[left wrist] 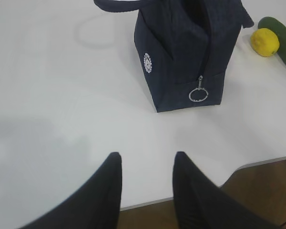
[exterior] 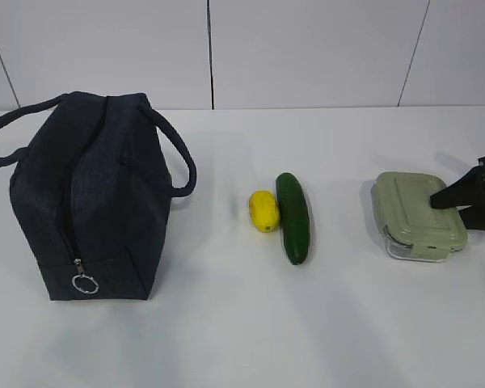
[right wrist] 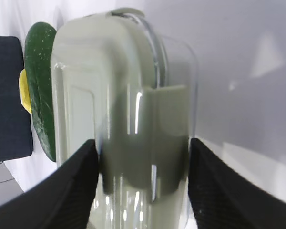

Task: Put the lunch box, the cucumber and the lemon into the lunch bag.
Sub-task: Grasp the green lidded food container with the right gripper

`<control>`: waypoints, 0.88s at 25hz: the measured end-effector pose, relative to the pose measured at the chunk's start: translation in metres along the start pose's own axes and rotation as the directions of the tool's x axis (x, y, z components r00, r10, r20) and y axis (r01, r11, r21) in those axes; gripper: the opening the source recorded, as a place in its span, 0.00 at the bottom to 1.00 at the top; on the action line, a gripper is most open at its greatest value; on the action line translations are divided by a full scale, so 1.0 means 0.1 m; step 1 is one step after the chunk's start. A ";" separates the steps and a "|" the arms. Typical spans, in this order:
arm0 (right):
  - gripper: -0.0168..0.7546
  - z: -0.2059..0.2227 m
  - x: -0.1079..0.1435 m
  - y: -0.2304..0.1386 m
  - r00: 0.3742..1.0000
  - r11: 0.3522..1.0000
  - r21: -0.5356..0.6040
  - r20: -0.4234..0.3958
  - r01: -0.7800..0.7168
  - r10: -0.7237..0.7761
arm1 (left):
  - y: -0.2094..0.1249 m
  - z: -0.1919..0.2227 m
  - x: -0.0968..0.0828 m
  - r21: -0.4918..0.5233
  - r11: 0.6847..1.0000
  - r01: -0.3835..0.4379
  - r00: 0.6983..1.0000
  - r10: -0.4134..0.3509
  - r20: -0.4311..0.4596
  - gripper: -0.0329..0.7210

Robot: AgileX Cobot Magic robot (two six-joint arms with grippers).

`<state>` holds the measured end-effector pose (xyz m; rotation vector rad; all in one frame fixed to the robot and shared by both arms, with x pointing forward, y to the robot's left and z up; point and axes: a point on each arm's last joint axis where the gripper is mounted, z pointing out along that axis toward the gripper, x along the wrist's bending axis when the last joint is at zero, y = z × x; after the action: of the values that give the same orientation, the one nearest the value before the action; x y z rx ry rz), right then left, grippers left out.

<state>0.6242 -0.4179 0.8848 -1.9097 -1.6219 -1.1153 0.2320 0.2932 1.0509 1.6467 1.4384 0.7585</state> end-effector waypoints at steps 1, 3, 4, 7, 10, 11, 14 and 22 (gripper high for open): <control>0.58 0.02 0.01 0.00 1.000 1.000 0.007 -0.001 0.004 -0.004 | 0.00 0.00 0.00 0.000 1.000 0.000 1.000 0.000 0.000 0.36; 0.58 0.05 0.04 -0.01 1.000 1.000 0.020 -0.004 0.012 -0.012 | 0.00 0.00 0.00 0.000 1.000 0.000 1.000 0.000 0.000 0.36; 0.58 0.07 0.04 -0.01 1.000 1.000 0.026 -0.007 0.013 -0.013 | 0.00 0.00 0.00 0.000 1.000 0.000 1.000 0.000 0.000 0.36; 0.56 0.09 0.04 -0.02 1.000 0.999 0.037 -0.016 0.009 -0.009 | 0.00 0.00 0.00 0.000 1.000 0.000 1.000 0.000 0.000 0.36; 0.54 0.09 0.04 -0.02 1.000 0.999 0.041 -0.023 0.007 -0.006 | 0.00 0.00 0.00 0.000 1.000 0.000 1.000 0.000 0.000 0.36; 0.54 0.10 0.03 -0.03 1.000 0.999 0.042 -0.026 0.005 -0.004 | 0.00 0.00 0.00 0.000 1.000 0.000 1.000 0.000 0.000 0.36; 0.53 0.10 0.04 -0.02 1.000 0.999 0.042 -0.028 0.002 -0.001 | 0.00 0.00 0.00 0.000 1.000 0.000 1.000 0.000 0.000 0.36; 0.52 0.10 0.04 -0.02 1.000 0.999 0.042 -0.028 0.002 -0.001 | 0.00 0.00 0.00 0.000 1.000 0.000 1.000 0.000 0.000 0.36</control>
<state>0.6250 -0.4078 0.8812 -1.8583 -1.6191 -1.0956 0.2320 0.2932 1.0509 1.6467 1.4384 0.7585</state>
